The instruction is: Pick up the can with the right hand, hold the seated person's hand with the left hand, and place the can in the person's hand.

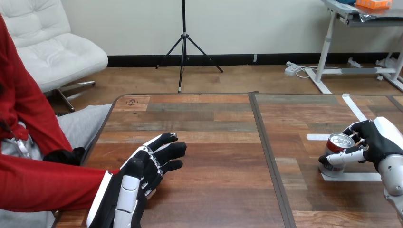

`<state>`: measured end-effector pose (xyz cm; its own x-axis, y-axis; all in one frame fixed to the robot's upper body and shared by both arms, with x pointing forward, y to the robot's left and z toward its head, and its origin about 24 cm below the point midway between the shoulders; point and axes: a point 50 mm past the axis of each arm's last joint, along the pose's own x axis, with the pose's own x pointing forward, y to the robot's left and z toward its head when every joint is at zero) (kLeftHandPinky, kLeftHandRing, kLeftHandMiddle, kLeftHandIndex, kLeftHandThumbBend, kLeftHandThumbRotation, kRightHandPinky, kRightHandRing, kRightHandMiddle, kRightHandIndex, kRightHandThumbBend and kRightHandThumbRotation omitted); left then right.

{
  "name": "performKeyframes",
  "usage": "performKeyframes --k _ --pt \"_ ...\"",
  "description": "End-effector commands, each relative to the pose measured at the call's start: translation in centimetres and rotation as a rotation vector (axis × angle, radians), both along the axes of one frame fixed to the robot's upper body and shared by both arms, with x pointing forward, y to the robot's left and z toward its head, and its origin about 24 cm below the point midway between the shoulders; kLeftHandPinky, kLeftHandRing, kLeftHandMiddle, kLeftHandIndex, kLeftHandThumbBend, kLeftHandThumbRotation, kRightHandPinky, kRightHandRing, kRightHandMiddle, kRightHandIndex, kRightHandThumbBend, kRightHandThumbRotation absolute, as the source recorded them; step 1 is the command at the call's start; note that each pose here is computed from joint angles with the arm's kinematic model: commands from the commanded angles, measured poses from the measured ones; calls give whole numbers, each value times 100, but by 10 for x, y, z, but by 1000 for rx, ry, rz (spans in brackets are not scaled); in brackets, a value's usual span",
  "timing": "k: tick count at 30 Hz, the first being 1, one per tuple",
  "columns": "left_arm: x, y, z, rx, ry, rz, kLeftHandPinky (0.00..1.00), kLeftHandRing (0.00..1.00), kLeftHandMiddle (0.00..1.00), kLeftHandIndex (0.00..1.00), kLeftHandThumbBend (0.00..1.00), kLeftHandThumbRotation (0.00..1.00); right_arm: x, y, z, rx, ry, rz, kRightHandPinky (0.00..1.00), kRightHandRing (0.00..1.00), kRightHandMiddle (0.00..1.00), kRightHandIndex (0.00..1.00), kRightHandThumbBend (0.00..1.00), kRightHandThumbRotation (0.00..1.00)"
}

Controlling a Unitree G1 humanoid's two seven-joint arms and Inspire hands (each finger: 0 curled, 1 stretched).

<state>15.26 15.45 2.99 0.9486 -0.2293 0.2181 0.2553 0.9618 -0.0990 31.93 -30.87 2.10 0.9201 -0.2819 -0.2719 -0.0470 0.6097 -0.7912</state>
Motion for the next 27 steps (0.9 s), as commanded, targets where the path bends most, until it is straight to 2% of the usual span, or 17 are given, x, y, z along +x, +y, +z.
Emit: performKeyframes --k 1,6,8,13,15,17,27 --pt "14 5 22 65 -153 53 74 77 76 78 64 100 14 11 19 30 -106 62 41 44 47 46 84 0" --pt "15 11 28 177 -224 125 68 75 76 79 63 97 16 12 22 36 -110 82 40 44 47 46 84 0" --pt "16 15 33 252 -263 159 67 75 77 81 65 97 16 13 25 33 -131 113 40 44 47 46 84 0" --pt "17 25 42 371 -293 190 70 80 82 84 71 95 17 13 29 47 -155 139 40 43 47 46 83 0" --pt "17 28 45 390 -298 199 74 83 84 84 75 91 17 14 30 51 -162 148 40 43 47 46 83 0" --pt "18 33 51 449 -329 213 78 86 86 85 80 85 18 14 33 46 -178 168 40 43 46 46 84 0" --pt "17 47 76 638 -374 251 78 88 88 85 97 64 19 15 42 36 -210 211 37 40 43 45 85 0"
